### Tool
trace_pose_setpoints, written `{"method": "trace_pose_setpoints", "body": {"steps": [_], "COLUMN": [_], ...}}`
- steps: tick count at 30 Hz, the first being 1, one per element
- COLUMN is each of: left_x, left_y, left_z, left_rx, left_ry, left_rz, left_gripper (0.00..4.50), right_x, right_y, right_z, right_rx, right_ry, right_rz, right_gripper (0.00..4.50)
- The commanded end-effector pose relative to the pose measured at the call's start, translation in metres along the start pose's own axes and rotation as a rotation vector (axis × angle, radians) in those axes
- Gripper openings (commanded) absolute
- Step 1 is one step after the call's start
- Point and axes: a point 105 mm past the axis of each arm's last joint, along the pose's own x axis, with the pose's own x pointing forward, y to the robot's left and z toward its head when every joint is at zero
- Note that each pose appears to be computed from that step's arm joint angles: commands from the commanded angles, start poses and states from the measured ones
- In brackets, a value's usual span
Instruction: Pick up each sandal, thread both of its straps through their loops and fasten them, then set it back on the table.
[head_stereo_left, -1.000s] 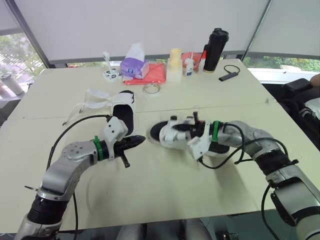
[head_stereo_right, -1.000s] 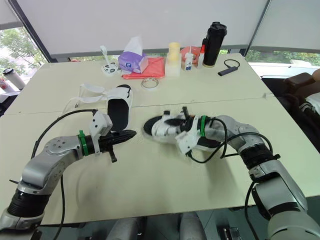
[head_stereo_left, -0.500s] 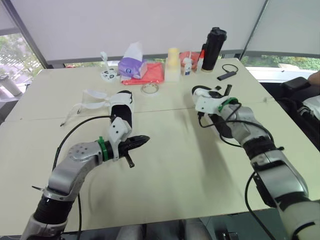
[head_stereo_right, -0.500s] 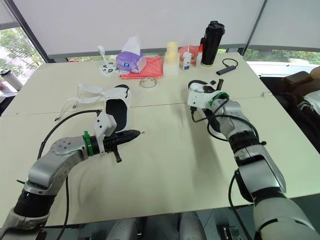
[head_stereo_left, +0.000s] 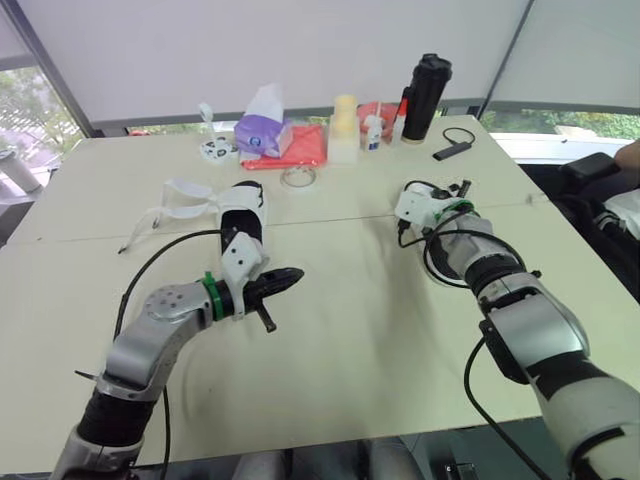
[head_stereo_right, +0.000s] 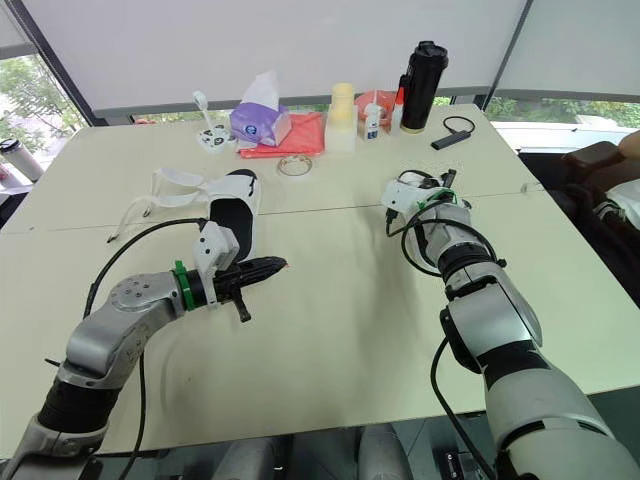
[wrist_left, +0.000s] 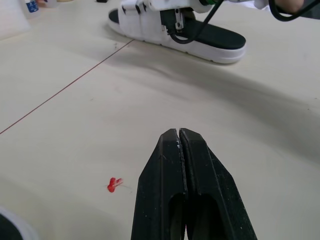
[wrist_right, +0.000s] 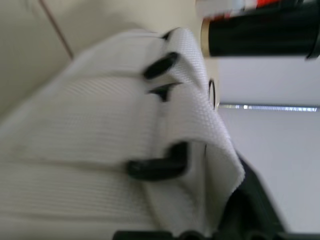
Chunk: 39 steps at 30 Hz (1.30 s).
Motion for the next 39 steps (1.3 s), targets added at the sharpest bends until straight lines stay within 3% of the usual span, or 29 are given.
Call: {"method": "trace_pose_setpoints", "body": {"steps": [1,4,5,10,19,25,28,31,38,39], "left_x": [0.001,0.002,0.002,0.002,0.001,-0.001,-0.007,-0.014,-0.031,-0.033], "left_y": [-0.007,-0.006,-0.006,-0.004,0.006,0.014,0.034,0.051,0.086,0.092], "left_z": [0.009,0.008,0.008,0.009,0.014,0.020,0.017,0.022,0.035,0.037], "left_rx": [0.039,0.039,0.040,0.039,0.056,0.093,0.267,0.401,0.828,0.870], "left_ry": [-0.028,-0.028,-0.029,-0.030,-0.056,-0.075,-0.013,0.008,0.112,0.119], "left_rz": [-0.014,-0.013,-0.013,-0.007,0.048,0.099,0.219,0.327,0.538,0.571], "left_gripper": [0.00,0.00,0.00,0.00,0.00,0.00,0.00,0.86,4.46,4.46], "right_x": [0.000,0.000,0.000,-0.021,-0.113,-0.159,-0.195,-0.219,-0.226,-0.226], "right_y": [-0.017,-0.015,-0.013,-0.019,0.000,-0.005,-0.004,0.003,0.000,-0.001], "right_z": [0.010,0.008,0.005,0.002,0.007,0.041,0.069,0.081,0.092,0.095], "right_rx": [0.015,0.012,0.010,0.035,0.267,0.494,0.678,0.801,1.040,1.053], "right_ry": [-0.024,-0.025,-0.028,-0.117,-0.279,-0.488,-0.702,-0.814,-0.821,-0.820], "right_rz": [-0.033,-0.026,-0.011,0.060,0.379,0.578,0.773,0.950,1.148,1.163], "right_gripper": [2.90,4.39,4.48,4.48,4.48,4.48,4.48,4.50,4.50,4.50]}}
